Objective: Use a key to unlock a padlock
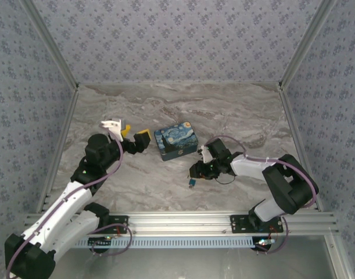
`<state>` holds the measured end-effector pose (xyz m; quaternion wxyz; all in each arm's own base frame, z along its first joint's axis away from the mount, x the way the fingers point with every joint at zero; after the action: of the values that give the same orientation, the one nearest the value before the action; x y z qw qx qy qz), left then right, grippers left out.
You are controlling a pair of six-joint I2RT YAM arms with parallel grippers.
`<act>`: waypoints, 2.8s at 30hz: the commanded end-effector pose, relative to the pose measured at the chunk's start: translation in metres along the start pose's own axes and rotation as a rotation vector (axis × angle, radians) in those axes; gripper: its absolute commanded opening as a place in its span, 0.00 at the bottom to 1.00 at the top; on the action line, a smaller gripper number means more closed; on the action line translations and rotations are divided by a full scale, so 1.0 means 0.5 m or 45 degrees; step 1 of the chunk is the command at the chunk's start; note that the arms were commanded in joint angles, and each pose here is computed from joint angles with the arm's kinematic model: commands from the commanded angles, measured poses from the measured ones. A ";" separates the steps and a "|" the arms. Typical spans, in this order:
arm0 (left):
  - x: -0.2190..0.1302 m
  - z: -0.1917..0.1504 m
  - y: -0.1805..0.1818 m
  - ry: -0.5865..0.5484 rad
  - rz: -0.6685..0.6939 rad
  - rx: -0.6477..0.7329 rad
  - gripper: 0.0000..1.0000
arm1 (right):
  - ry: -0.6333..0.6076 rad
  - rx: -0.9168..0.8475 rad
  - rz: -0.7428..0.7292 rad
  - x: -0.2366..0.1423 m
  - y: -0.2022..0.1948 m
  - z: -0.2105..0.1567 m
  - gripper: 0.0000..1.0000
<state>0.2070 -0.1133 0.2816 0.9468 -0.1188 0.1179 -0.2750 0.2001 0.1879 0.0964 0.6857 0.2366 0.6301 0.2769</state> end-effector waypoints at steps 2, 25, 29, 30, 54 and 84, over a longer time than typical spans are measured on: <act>-0.010 0.018 -0.006 -0.044 0.004 0.032 1.00 | -0.051 -0.041 0.005 -0.017 0.011 0.005 0.46; -0.025 0.020 0.004 -0.049 0.093 0.052 0.99 | -0.352 -0.173 0.074 -0.144 0.032 -0.011 1.00; -0.027 0.020 0.006 -0.046 0.109 0.055 0.99 | -0.446 -0.160 0.066 -0.174 0.026 -0.003 1.00; -0.027 0.021 0.006 -0.046 0.113 0.055 0.99 | -0.474 -0.157 0.062 -0.184 0.023 0.001 1.00; -0.031 0.015 0.023 -0.019 0.201 0.077 0.99 | -1.466 -0.210 -0.719 -0.405 -0.113 0.055 1.00; -0.030 0.004 0.043 0.005 0.276 0.034 0.99 | -1.512 -0.307 -0.848 -0.329 -0.271 0.163 1.00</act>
<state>0.2067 -0.0912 0.2734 0.9690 -0.0872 0.1341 -0.1884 0.2769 -0.0200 0.1331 0.9794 0.0789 0.1731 -0.0679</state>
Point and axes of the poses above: each hand's point on the last joint's axis, 136 mm out from that joint toward the fingers, its own x axis out along the fingers, its own y axis along the line the jaws close on, z = x × y, the point moved 9 cm from there along -x, back along the fingers, and after that the axes turned 6 degrees about x, right-handed, at the moved point
